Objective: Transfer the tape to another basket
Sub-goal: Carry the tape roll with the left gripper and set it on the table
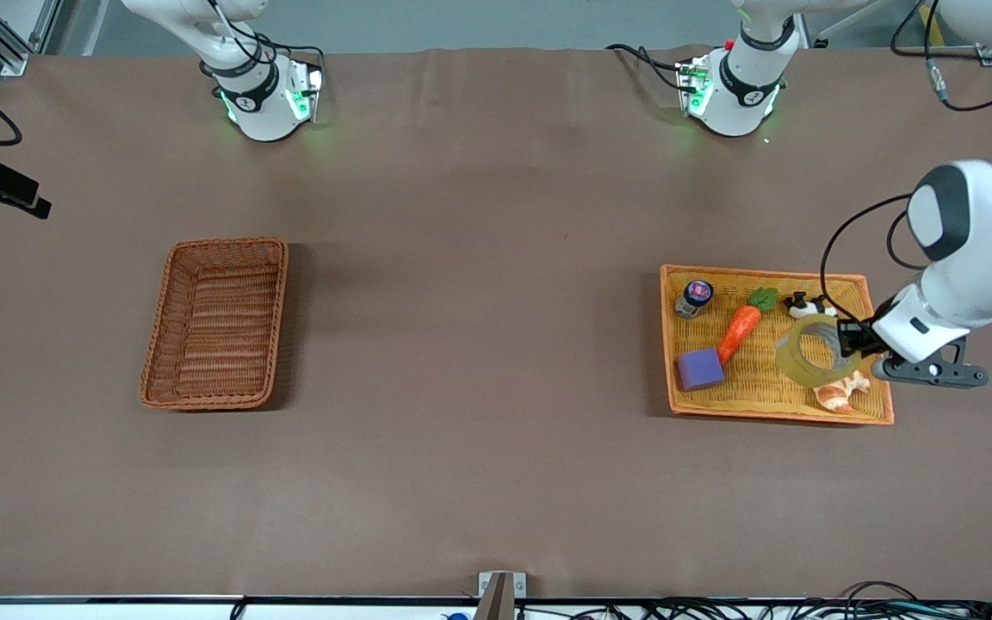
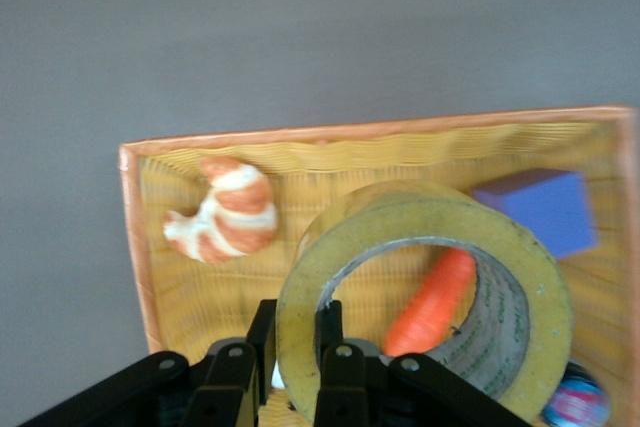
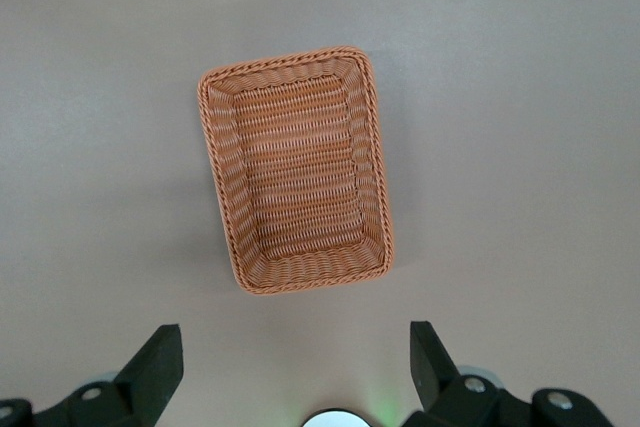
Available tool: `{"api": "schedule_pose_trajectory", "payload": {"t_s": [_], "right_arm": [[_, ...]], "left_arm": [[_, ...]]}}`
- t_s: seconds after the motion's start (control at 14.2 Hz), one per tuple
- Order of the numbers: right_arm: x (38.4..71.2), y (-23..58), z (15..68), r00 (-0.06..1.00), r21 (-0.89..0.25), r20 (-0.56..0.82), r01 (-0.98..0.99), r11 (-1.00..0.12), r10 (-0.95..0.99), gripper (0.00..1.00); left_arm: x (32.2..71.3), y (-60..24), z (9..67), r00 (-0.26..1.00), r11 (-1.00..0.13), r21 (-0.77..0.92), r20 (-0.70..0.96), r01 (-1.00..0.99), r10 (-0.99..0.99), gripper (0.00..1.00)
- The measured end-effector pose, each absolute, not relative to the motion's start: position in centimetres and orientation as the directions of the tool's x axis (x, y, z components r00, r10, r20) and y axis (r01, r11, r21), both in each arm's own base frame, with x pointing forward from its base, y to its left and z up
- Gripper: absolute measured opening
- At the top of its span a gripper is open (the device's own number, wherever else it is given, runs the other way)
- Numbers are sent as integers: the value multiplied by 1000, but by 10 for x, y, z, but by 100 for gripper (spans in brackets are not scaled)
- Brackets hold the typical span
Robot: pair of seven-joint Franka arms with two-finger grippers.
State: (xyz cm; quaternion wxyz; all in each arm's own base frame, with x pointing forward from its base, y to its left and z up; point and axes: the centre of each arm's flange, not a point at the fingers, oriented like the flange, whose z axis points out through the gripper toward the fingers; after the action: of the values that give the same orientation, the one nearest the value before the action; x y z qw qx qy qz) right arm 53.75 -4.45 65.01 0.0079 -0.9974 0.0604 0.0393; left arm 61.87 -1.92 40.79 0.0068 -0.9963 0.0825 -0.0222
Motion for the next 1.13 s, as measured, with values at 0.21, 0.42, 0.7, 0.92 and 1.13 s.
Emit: {"api": "schedule_pose_trajectory", "payload": {"t_s": [0.21, 0.42, 0.7, 0.92, 1.13], "right_arm": [[537, -45, 650, 990, -11, -79, -121, -993, -120, 100], [537, -45, 650, 990, -11, -79, -120, -993, -119, 100], [537, -45, 650, 990, -11, -79, -120, -993, -119, 100], [537, -45, 650, 990, -11, -79, -121, -993, -119, 100], [537, -46, 650, 990, -11, -80, -121, -993, -119, 100]], "left_arm": [[607, -111, 414, 980, -981, 19, 44, -194, -193, 21], [586, -208, 414, 986, -984, 67, 38, -163, -160, 21], [548, -323, 416, 992, -987, 96, 34, -126, -123, 21], [529, -398, 385, 994, -992, 75, 26, -103, -101, 21], [513, -479, 321, 994, -993, 47, 37, -107, -105, 21]]}}
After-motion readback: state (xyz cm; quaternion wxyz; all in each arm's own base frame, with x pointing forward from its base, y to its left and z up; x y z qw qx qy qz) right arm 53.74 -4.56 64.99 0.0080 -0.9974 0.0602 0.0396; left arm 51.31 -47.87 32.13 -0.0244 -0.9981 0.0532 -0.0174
